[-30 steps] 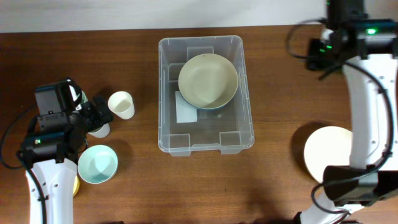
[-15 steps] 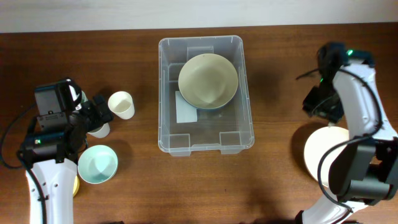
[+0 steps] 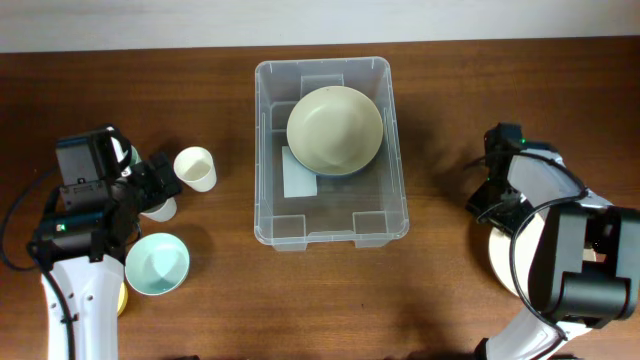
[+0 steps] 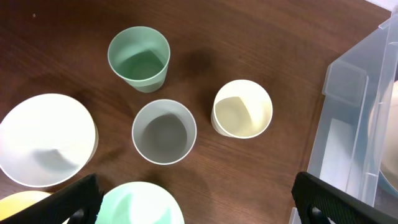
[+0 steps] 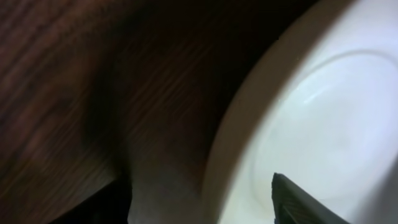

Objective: Pack container
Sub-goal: 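Move the right gripper to the second cream bowl and grasp its rim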

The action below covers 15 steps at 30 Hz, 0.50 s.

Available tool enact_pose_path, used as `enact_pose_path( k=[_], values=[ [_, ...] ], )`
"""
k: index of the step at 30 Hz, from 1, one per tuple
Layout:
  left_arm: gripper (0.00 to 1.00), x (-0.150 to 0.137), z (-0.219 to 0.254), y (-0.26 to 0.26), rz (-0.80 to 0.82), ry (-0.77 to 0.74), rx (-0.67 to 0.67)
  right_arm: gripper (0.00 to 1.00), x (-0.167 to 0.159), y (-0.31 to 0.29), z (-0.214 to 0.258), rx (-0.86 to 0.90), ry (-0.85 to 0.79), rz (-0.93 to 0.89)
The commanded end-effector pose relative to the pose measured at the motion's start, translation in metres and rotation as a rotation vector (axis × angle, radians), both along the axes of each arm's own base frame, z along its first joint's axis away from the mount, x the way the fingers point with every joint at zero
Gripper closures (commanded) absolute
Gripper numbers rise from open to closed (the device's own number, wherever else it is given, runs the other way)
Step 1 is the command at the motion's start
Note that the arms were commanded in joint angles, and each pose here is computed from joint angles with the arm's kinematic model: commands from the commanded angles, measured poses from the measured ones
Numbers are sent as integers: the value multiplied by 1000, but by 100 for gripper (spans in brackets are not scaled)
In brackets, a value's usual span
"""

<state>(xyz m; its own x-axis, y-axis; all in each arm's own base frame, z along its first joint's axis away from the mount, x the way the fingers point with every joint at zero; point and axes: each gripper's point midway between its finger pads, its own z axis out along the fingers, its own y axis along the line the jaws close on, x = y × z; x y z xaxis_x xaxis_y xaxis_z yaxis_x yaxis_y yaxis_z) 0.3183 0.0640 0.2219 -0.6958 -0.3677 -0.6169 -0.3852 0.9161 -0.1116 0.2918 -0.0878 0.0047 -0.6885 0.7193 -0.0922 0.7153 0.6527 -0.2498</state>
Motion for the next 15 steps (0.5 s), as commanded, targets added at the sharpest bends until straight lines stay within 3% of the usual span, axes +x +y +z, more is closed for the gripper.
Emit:
enact_pose_path(
  k=[1,10,15],
  values=[
    [1,3,10,-1,2,-30,-9,32,-5,-4,-5,-25,-3,-17],
    [1,3,10,-1,2,-30,-9,33,-4,-7,-5,-38,-4,-16],
    [0,3,10,-1,2,-30,-9,58,-4,-17,-2,-99,-4,-11]
  ],
)
